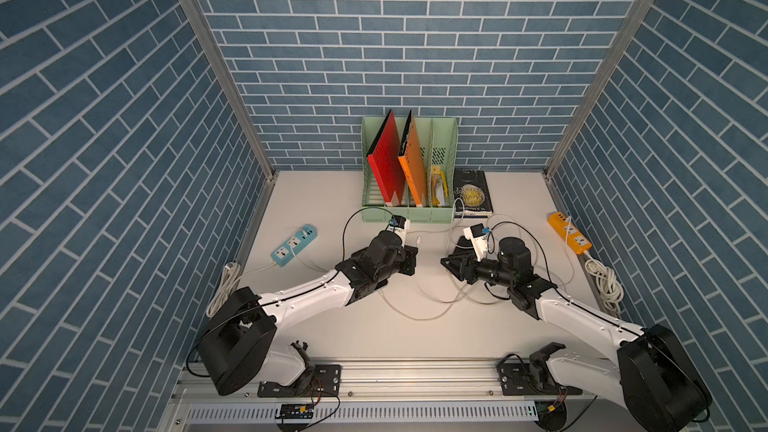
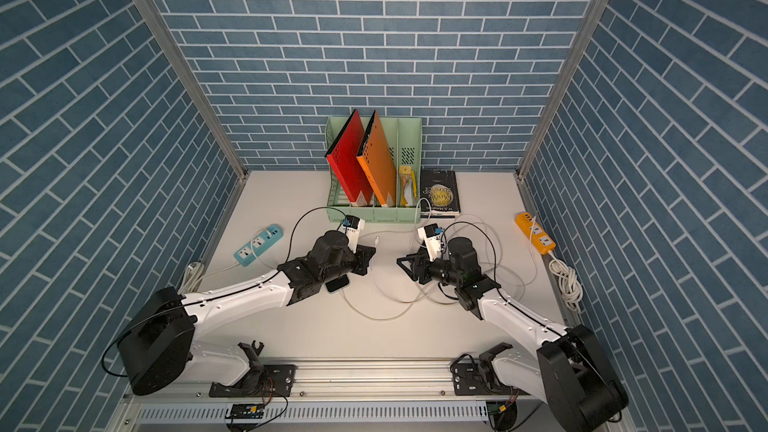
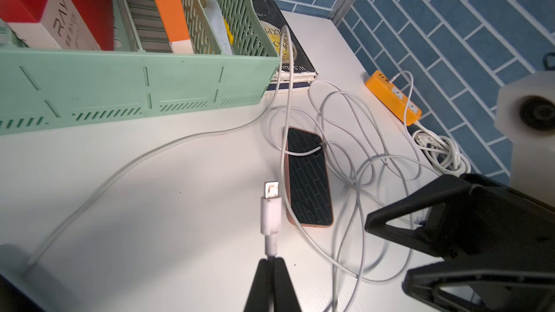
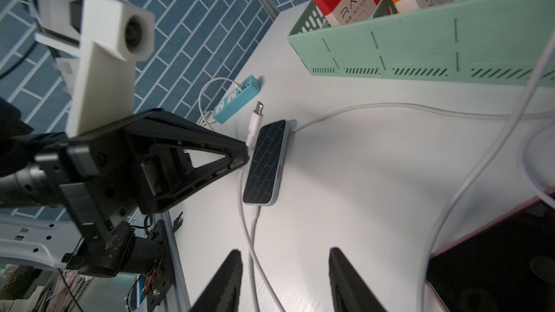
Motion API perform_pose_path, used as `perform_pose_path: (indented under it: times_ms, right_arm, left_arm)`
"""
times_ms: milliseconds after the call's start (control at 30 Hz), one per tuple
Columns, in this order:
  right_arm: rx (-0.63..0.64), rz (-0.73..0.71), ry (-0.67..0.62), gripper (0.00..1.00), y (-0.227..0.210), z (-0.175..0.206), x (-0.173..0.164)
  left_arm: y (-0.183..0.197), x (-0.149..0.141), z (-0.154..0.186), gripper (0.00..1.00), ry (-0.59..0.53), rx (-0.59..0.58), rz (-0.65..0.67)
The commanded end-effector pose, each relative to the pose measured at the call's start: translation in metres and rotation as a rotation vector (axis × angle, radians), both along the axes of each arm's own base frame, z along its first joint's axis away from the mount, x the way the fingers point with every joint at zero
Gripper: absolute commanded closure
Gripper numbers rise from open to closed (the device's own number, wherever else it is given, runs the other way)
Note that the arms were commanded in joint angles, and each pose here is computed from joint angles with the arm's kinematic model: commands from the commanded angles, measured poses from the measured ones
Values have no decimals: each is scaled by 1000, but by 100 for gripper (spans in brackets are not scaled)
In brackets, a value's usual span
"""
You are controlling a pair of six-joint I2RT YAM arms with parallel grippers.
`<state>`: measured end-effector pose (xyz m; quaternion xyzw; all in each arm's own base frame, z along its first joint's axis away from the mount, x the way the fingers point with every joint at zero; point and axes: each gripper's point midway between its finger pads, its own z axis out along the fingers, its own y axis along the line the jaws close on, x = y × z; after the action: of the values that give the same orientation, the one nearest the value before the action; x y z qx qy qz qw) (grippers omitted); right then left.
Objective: Plug the charging cable into the phone
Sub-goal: Pick up the charging cable from the center of the board.
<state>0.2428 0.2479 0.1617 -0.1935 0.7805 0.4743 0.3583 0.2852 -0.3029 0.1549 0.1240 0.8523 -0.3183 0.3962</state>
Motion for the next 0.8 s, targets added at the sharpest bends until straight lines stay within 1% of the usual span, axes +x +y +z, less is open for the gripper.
perform_pose_path:
  times_ms: [0,267,400,767]
  right_arm:
    - [130,79,-79,52,11,33,-10]
    - [145,81,-61,56,26,32,0]
    - [188,105,-41,58,34,35,3]
    - [242,150,-30,60,52,41,5]
  left_arm:
    - [-13,-9,28,100,-63,-141,-70]
    - [-20,-19,28,100,-62,-191,-114]
    - [-21,-22,23,100,-53,-192,-121]
    - [-22,-23,19,100,-51,-181,-129]
